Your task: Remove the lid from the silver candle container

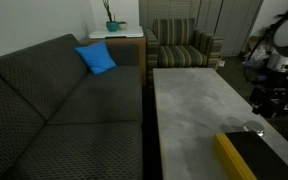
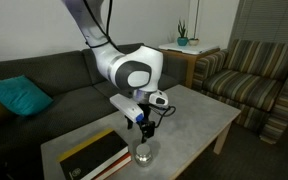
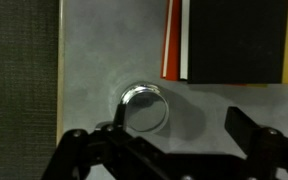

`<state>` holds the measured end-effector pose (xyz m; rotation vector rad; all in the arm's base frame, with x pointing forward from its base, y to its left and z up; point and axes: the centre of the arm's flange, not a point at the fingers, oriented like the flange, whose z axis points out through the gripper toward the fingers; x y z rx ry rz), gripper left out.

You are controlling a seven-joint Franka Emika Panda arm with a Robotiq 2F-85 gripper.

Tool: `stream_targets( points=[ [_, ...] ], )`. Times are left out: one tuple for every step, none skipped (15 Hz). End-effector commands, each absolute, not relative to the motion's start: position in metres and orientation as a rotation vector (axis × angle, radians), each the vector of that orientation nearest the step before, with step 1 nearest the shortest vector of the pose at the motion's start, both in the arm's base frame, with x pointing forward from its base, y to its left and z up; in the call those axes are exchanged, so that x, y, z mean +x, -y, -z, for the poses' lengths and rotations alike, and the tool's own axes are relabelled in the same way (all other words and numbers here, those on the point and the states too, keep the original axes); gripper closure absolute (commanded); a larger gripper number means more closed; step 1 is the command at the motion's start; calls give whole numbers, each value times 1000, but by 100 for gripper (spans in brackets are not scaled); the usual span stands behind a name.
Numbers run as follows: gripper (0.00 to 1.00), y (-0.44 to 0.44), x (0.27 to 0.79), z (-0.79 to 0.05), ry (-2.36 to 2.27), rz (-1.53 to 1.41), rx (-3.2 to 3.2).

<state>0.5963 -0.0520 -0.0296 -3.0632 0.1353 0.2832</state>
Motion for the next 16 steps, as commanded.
stream_targets(
  points=[
    [0, 66, 618, 65, -171, -315, -3098],
    [0, 69, 620, 71, -176, -317, -3102],
    [0, 71, 623, 79, -164, -306, -3099],
    [0, 72, 626, 86, -139, -292, -3091],
    [0, 72, 629, 94, -126, -287, -3087],
    [0, 71, 631, 99, -117, -284, -3084],
    [0, 70, 634, 105, -117, -287, -3089],
    [0, 69, 635, 110, -121, -295, -3091],
    [0, 68, 636, 114, -126, -305, -3097],
    [0, 67, 636, 116, -130, -320, -3099],
    [0, 65, 635, 118, -142, -345, -3102],
    [0, 64, 634, 120, -150, -365, -3102],
    [0, 61, 634, 120, -150, -374, -3098],
    [0, 60, 634, 122, -151, -380, -3096],
    [0, 60, 634, 124, -149, -384, -3088],
    [0, 59, 634, 125, -147, -383, -3082]
  ],
)
